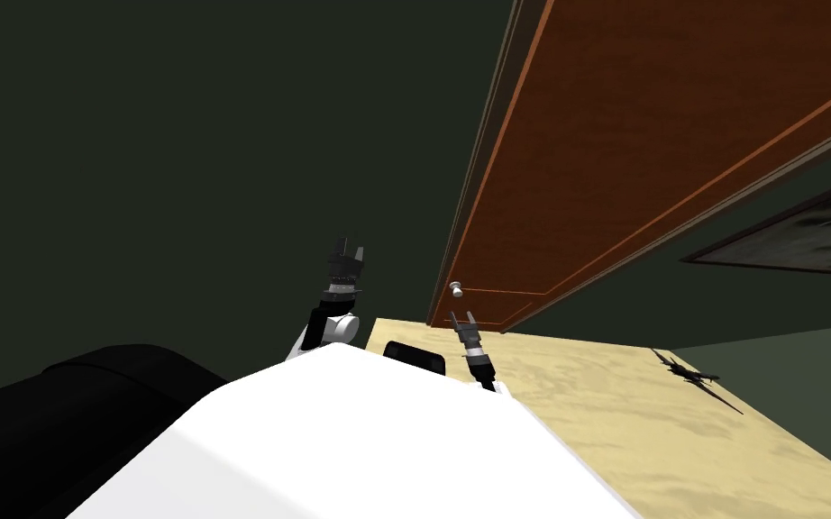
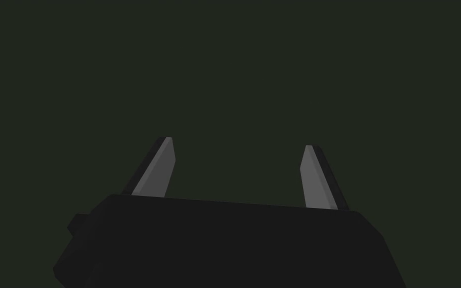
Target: Pull the door open
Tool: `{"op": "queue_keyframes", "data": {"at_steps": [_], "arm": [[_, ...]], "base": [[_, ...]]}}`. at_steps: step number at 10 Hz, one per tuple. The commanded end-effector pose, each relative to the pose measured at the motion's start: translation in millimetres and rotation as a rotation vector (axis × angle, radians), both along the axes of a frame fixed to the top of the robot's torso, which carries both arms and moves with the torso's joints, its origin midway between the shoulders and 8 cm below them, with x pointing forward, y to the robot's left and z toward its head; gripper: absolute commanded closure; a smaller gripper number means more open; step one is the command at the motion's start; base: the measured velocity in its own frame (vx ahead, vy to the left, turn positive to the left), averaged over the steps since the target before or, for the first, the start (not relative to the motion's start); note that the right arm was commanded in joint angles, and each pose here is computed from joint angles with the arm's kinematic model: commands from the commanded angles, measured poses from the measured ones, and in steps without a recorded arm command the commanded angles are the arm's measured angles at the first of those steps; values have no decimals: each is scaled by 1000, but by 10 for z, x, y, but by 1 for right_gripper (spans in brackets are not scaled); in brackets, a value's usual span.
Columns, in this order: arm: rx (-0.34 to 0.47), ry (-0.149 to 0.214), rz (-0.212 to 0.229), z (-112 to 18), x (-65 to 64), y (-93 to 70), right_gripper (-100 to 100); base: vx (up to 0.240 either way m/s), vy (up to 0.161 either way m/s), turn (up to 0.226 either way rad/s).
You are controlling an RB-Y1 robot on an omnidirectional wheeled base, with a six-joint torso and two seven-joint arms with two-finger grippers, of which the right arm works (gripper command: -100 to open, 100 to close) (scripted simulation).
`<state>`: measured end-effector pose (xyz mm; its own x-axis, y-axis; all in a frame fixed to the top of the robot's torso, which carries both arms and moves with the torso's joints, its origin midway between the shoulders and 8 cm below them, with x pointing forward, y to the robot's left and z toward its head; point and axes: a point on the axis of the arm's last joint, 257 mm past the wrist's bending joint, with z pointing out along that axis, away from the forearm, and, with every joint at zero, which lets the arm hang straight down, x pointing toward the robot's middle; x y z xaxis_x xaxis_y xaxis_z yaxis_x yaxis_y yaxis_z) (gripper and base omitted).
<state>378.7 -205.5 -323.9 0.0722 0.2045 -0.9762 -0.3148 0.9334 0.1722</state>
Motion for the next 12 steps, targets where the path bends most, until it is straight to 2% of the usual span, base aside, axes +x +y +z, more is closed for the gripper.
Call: {"op": "queue_keyframes", "data": {"at_steps": [1,7,12], "arm": [[-37,11,8,-116,-29,32,-100],[-139,44,37,-446,-156,160,-100],[-208,66,64,-677,-270,264,-100]], "base": [[130,-10,-150],[131,-2,-166],[82,48,-257]]}}
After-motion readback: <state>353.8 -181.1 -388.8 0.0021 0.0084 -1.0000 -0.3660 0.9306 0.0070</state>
